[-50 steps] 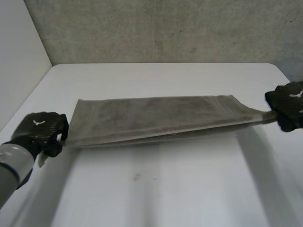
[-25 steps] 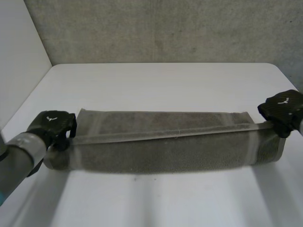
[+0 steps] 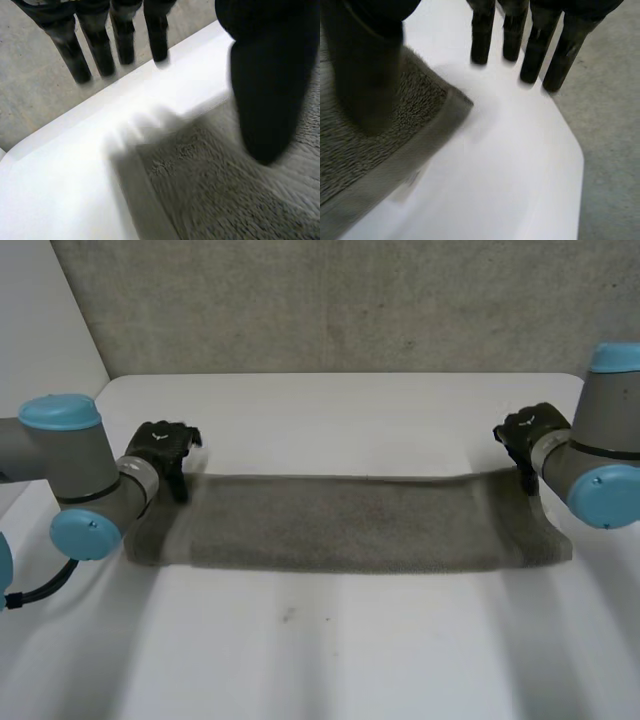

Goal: Fold the towel.

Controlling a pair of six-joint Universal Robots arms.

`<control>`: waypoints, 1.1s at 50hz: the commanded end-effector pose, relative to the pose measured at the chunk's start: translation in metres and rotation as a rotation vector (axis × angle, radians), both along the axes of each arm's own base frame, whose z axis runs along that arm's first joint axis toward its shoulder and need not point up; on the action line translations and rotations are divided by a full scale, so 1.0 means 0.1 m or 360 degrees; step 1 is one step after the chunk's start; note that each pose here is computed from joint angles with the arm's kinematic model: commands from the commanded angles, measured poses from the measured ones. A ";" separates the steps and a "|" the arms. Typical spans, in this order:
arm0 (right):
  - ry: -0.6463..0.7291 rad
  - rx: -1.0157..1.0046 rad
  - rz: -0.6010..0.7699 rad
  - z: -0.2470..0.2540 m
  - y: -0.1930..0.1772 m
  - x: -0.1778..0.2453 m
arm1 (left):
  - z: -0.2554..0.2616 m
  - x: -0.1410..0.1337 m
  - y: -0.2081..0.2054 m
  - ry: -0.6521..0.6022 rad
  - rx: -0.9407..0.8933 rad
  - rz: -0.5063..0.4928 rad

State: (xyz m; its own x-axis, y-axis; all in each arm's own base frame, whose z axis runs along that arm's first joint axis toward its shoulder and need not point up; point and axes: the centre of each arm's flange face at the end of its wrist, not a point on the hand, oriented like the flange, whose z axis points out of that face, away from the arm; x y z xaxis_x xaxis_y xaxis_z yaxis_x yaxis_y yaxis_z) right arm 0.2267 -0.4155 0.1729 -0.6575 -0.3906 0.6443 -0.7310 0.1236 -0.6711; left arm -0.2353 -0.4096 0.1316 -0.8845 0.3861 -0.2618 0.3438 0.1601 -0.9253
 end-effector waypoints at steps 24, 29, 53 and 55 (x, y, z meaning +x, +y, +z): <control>-0.0339 -0.0057 -0.0057 0.40 1.04 -0.37 | 0.57 0.25 1.34 0.0135 0.0034 0.0009; -0.0268 0.0016 -0.0054 0.08 1.22 -0.49 | 0.46 0.29 1.48 0.0133 0.0033 0.0016; -0.0018 -0.0138 -0.0246 -0.37 0.68 -1.10 | 0.43 0.28 1.54 0.0144 -0.0011 -0.0001; -0.0002 -0.0181 -0.0319 -0.28 0.60 -1.28 | 0.45 0.29 1.54 0.0146 -0.0021 0.0001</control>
